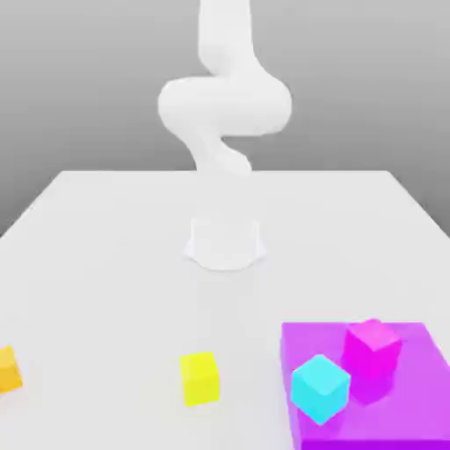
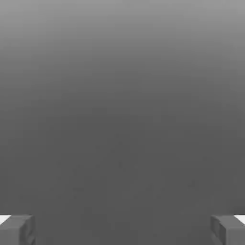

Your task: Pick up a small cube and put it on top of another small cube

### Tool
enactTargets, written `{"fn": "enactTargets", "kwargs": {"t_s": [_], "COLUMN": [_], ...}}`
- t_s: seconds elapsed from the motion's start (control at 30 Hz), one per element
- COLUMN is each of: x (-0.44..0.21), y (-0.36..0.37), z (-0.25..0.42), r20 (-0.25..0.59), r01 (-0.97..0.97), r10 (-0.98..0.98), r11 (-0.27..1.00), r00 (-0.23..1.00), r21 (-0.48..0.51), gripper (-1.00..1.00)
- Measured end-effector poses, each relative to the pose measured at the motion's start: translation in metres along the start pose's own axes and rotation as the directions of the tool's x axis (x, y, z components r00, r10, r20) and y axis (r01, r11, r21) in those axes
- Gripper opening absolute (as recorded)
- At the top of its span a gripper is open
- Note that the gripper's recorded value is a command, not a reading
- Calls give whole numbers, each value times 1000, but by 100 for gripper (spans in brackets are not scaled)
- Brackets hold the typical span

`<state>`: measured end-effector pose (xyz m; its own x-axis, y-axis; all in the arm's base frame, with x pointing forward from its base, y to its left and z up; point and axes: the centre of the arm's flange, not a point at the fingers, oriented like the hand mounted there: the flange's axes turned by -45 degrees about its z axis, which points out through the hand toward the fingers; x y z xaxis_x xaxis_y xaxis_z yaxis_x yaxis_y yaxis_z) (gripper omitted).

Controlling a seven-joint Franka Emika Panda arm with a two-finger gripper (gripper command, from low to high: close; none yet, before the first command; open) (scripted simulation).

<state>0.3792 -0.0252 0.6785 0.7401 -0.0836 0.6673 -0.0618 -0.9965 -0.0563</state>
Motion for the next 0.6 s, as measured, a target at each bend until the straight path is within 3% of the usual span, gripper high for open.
{"fn": "enactTargets", "kwargs": {"t_s": [0.3,0.6], "x": [-26,-120], "y": [106,225], "z": [158,279], "r20": [214,342], "r01": [-261,-479], "r10": [272,548], "r11": [962,836], "r00": [938,764], "r21": [-81,-270], "gripper": [0,0]}}
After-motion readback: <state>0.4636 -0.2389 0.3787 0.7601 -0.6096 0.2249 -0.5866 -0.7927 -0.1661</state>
